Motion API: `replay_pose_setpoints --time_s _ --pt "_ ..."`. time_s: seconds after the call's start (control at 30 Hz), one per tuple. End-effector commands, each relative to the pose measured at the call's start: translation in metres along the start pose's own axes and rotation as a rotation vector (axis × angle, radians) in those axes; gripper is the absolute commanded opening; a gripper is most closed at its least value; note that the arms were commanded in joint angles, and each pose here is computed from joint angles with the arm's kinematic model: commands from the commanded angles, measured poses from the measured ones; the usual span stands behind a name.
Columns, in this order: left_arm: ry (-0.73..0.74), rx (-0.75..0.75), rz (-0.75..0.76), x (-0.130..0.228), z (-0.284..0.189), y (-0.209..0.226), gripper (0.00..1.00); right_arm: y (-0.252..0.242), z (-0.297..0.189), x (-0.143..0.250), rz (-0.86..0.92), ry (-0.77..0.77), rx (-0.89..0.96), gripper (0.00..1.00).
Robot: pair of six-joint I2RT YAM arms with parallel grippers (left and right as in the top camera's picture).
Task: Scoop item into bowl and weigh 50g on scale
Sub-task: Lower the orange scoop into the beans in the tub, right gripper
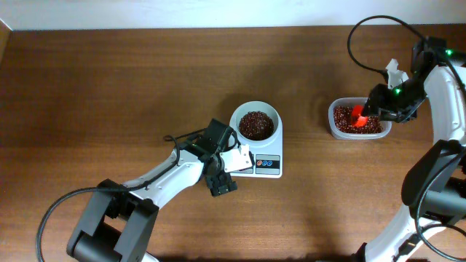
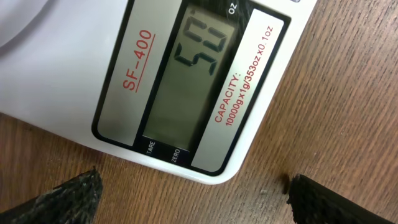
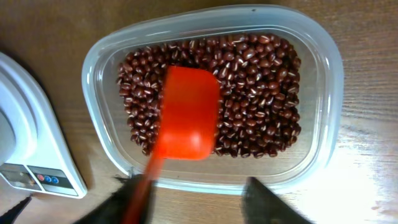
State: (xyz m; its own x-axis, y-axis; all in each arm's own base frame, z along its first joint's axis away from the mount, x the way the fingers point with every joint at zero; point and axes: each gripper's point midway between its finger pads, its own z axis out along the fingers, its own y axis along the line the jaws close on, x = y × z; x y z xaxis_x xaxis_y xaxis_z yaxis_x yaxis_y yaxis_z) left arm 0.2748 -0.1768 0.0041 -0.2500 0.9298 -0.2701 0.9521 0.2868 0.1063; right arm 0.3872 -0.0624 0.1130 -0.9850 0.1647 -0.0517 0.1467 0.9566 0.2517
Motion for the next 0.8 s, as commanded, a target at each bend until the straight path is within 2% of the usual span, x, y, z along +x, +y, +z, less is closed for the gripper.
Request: replay_pose_setpoints --time_s 0.0,0.1,0.23,0.33,0.5,0.63,0.67,0.77 --pt "0.011 0.011 -0.006 0.003 0.003 -0.003 0.99 0.001 0.001 0.002 -0.007 0.005 0.001 0.26" --pt "0.011 0.011 -0.006 0.003 0.003 -0.003 0.99 0.001 0.001 0.002 -0.007 0.006 0.001 0.04" --pt "0.011 0.011 -0.006 0.003 0.003 -0.003 0.99 0.005 0.001 0.005 -0.006 0.016 -0.022 0.04" --pt "0.011 0.011 -0.006 0.003 0.003 -0.003 0.99 0.011 -0.003 0.006 -0.048 0.011 -0.106 0.04" --pt "0.011 0.011 -0.006 0.003 0.003 -0.003 0.99 -0.004 -0.011 0.004 -0.007 -0.027 -0.177 0.04" --pt "0.011 0.011 -0.006 0.003 0.003 -0.003 0.99 -0.009 -0.017 0.006 0.031 -0.065 -0.307 0.04" --pt "0.011 0.011 -0.006 0.003 0.003 -0.003 0.99 -0.014 -0.015 0.009 0.050 -0.060 -0.309 0.08" --pt "0.011 0.011 -0.006 0.003 0.003 -0.003 0.99 -0.020 -0.010 0.014 0.088 -0.056 -0.343 0.60"
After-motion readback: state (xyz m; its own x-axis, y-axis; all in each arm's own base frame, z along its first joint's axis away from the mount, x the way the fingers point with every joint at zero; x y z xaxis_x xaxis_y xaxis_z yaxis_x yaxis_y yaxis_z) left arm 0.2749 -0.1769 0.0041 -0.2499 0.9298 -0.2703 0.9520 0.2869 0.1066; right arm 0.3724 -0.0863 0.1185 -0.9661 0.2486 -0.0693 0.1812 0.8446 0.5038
